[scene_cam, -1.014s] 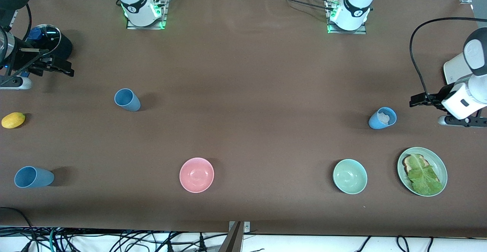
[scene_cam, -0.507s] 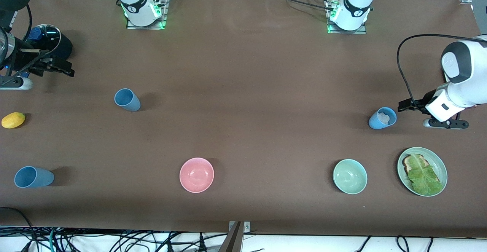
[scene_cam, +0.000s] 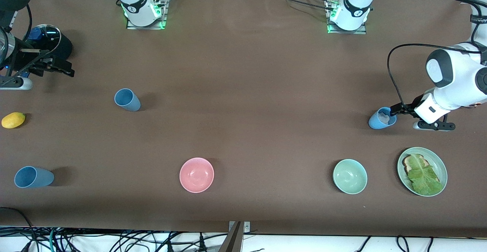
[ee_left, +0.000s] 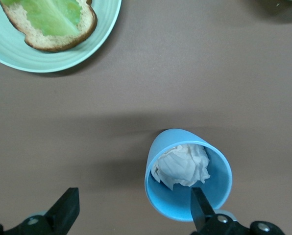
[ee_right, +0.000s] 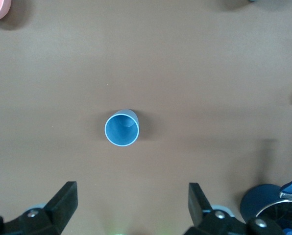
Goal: Stack blue cups with both arms
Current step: 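Lower the left gripper and close it on the tissue cup's rim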
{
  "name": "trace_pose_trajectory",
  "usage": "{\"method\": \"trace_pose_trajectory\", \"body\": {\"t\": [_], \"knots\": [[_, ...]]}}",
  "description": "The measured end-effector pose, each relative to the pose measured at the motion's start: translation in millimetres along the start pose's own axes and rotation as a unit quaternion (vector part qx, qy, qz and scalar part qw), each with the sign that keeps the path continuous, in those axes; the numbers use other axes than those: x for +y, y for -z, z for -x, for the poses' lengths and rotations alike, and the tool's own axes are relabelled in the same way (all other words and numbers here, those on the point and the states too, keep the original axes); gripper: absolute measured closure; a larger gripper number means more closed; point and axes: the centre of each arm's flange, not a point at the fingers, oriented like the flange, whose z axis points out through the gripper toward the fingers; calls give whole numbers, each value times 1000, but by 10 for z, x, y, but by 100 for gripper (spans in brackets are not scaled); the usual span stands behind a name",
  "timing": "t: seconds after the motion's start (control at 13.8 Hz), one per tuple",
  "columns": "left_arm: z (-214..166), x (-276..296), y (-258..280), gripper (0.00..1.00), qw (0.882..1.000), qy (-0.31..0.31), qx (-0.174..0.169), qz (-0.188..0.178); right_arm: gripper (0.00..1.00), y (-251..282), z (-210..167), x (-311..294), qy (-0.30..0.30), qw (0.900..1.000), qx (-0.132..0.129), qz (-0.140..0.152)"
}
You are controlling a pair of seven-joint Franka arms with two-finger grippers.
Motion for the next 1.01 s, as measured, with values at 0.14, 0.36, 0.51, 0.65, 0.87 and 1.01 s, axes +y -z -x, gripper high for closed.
{"method": "trace_pose_trajectory", "body": {"t": [0.14,0.36,0.51,0.65,0.87,1.01], "knots": [[15,-6,-95,0,1000,2,2,-2,0,0,0,0,0,1000,0,0],[16,-17,-214,0,1000,2,11,-9,0,0,0,0,0,1000,0,0],[31,6,-297,0,1000,3,15,-10,0,-1,0,0,0,1000,0,0],[41,55,-370,0,1000,8,20,-5,0,-1,0,0,0,1000,0,0],[71,116,-492,4,999,9,31,-8,0,-2,0,0,0,1000,-1,0],[83,120,-538,29,999,9,30,-9,0,-9,-3,0,0,1000,-1,0]]}}
